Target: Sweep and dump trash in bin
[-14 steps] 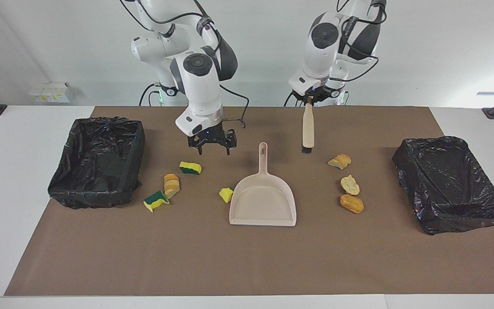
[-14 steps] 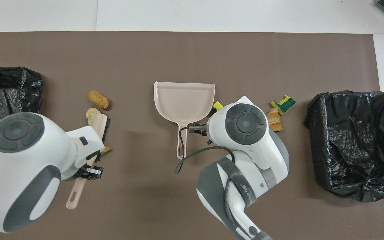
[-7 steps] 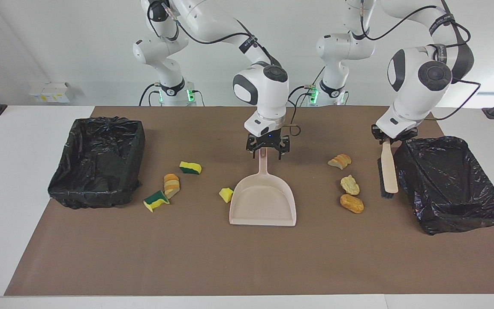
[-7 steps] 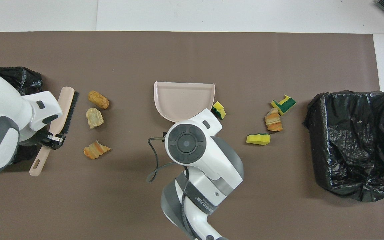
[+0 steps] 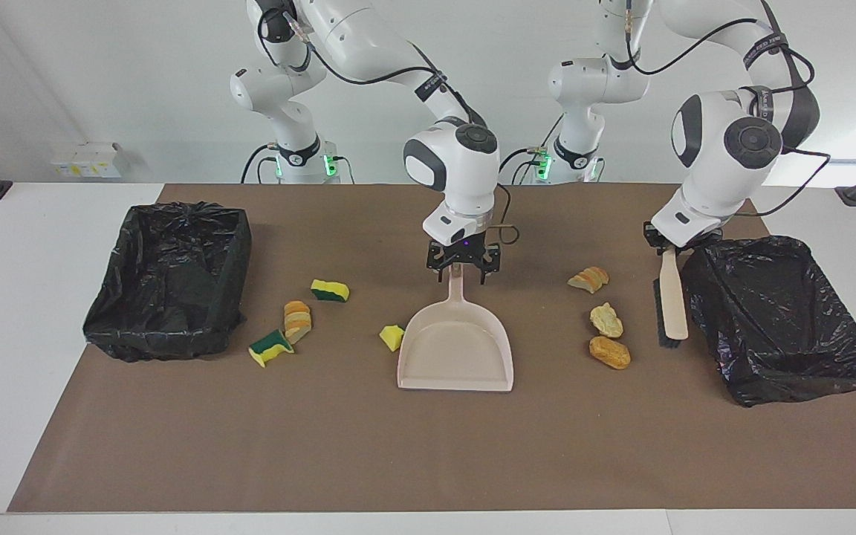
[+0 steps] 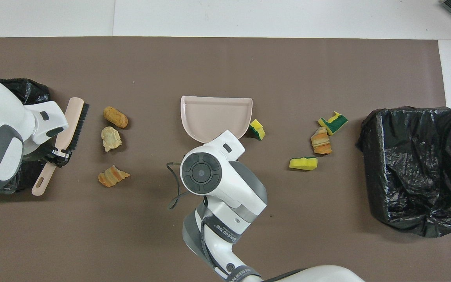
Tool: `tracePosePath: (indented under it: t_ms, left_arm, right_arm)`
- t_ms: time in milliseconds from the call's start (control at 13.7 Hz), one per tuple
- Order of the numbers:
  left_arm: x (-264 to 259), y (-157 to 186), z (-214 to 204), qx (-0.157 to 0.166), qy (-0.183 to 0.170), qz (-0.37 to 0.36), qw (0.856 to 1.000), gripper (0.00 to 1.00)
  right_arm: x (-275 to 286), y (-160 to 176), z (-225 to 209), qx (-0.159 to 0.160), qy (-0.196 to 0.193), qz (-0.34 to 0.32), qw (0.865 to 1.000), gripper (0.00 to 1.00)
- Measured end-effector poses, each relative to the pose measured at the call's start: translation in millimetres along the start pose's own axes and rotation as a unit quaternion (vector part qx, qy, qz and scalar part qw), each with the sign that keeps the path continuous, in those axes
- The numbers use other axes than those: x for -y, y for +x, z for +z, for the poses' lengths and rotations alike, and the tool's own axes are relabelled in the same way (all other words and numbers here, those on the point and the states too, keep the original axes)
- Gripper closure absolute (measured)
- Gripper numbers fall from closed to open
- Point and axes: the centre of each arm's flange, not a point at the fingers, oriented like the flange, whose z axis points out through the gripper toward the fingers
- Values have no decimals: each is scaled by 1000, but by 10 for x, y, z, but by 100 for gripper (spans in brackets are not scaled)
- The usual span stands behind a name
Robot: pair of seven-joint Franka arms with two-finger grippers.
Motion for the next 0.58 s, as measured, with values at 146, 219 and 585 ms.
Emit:
tracePosePath:
  t_ms: [146,219,585]
  left_arm:
    - [-31,9,4,-2,1,-16,1000,74]
    - [-39,19,-4,-7,1,-28,1000,74]
    - [-64,26,81,-5,-8,-116,993,74]
  right_arm:
    - [-11,-29,21,4,-4,-1,1000,33]
    - [-16,-46,29,5,-6,-2,1000,33]
    - [-24,-81,23,7,-8,-4,1000,36]
